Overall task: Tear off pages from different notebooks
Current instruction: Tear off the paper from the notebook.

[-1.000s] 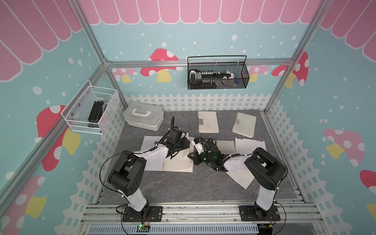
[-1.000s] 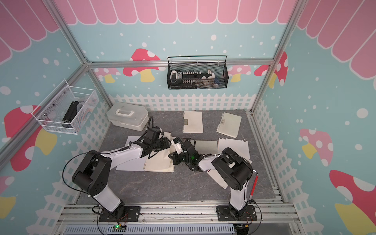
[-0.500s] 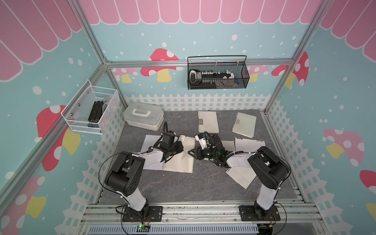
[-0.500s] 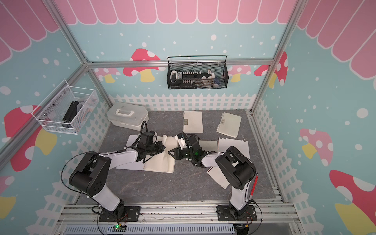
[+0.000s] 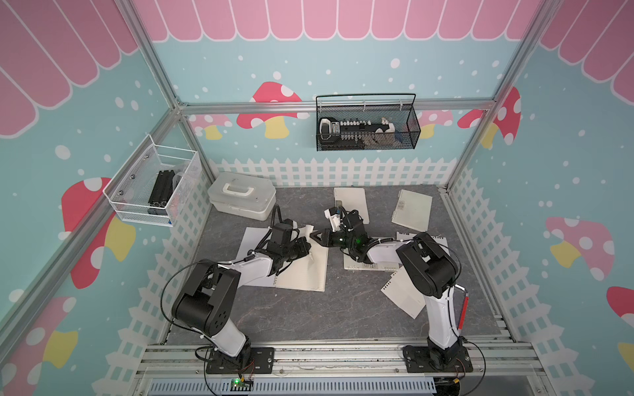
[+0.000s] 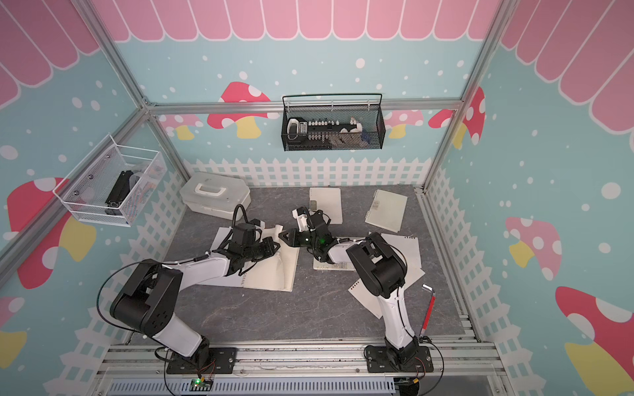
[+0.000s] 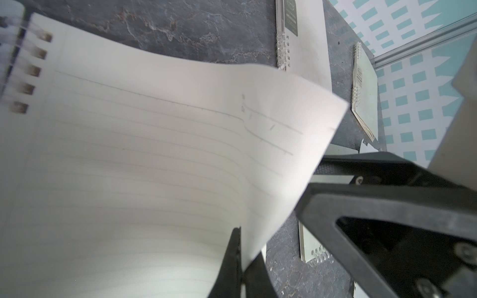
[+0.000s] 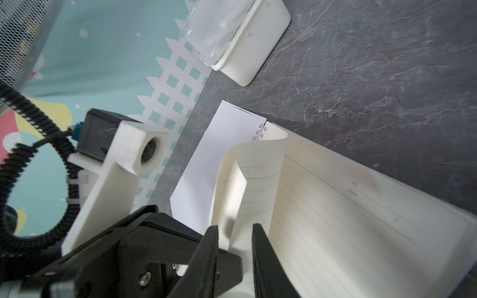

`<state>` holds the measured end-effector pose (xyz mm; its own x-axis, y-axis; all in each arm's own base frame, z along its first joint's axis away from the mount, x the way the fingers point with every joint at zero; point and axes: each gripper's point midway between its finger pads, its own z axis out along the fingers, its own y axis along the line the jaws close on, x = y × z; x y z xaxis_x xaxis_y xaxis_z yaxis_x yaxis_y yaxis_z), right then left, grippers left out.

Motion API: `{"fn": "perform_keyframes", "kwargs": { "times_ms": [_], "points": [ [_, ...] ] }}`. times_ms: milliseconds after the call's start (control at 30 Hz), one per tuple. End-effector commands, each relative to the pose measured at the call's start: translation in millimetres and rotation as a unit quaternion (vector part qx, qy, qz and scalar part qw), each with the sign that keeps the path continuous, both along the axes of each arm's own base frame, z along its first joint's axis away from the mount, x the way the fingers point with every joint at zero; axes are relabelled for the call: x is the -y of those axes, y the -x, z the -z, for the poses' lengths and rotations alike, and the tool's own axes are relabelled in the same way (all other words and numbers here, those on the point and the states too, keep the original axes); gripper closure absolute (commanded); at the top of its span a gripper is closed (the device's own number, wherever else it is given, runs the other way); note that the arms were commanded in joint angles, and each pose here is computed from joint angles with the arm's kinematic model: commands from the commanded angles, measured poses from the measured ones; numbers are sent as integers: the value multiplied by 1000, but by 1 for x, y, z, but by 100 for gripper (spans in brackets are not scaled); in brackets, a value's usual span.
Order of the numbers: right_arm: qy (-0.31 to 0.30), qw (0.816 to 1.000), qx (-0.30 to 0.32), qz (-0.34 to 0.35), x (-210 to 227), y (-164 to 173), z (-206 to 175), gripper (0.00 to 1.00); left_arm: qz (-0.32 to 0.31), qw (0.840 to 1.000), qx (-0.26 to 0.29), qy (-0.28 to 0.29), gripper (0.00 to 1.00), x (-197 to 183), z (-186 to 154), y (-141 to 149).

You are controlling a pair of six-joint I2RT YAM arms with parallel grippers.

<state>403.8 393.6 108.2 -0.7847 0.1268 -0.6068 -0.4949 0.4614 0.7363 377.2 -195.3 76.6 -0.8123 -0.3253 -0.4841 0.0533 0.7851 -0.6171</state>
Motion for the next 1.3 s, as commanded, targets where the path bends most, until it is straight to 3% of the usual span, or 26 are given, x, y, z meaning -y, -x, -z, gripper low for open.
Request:
{"fn": "perform_keyframes", "kwargs": {
  "times_ms": [0,333,900,1267],
  "points": [
    [-7,1000,0,10,1,-10,-3,76,12,1000,10,11,99,4,-5,-2],
    [-13,1000,-19,7,-6,-18,13,76,15,1000,5,12,98,6,-3,-4],
    [-57,998,21,19,8,-4,-22,79,14,1000,7,11,98,6,-6,-6],
    [-77,997,4,4,-6,-14,-11,79,14,1000,7,10,98,5,-6,-6]
  ]
}}
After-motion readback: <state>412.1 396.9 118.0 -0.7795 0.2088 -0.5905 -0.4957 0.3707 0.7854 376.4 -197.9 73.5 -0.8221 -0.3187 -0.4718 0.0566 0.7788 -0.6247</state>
